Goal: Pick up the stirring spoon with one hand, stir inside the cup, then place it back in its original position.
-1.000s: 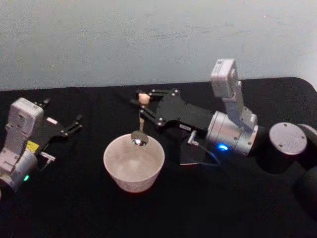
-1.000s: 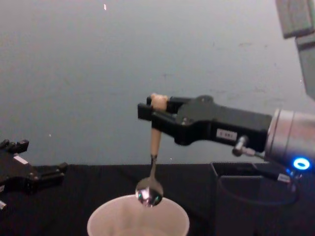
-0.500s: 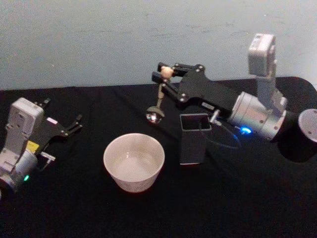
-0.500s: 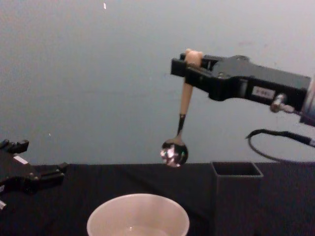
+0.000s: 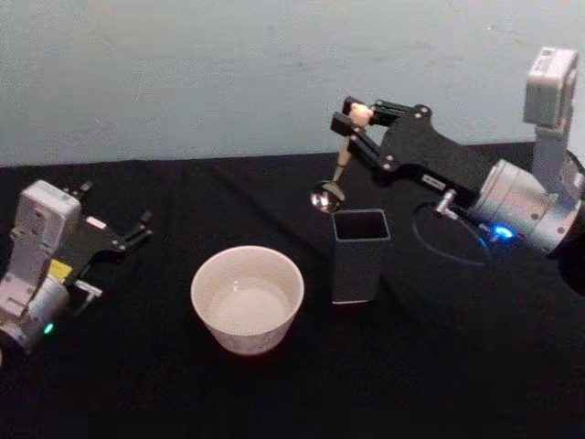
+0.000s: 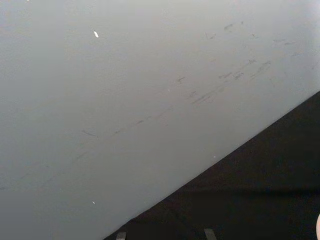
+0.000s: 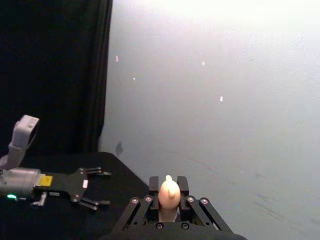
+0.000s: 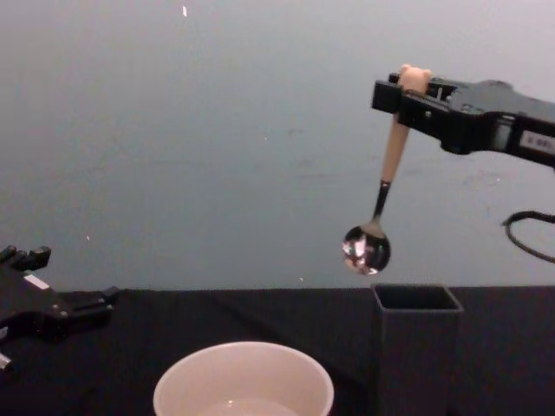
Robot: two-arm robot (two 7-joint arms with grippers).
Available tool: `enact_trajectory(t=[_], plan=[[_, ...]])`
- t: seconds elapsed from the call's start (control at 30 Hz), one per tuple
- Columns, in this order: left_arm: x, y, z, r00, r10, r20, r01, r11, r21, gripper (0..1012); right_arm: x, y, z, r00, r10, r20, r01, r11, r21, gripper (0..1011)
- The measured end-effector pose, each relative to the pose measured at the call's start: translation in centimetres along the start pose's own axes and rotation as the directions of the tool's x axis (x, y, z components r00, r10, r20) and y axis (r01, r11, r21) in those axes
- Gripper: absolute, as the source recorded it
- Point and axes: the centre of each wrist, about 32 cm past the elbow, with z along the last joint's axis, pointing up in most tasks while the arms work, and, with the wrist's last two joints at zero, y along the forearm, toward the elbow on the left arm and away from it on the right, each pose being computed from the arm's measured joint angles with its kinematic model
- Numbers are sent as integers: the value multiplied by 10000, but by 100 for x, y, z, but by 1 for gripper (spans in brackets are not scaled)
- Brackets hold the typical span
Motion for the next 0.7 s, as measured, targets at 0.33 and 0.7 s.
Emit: enact_trajectory(t=[0.33, 0.7], plan=[[0, 0, 0, 10000, 0, 0, 0, 10000, 1, 1001, 73, -197, -39, 9991, -413, 107, 418, 9979, -487, 212], [0, 0, 0, 10000, 0, 0, 0, 10000, 0, 1001, 82, -259, -134, 9990, -419, -184, 401, 9951, -905, 212]])
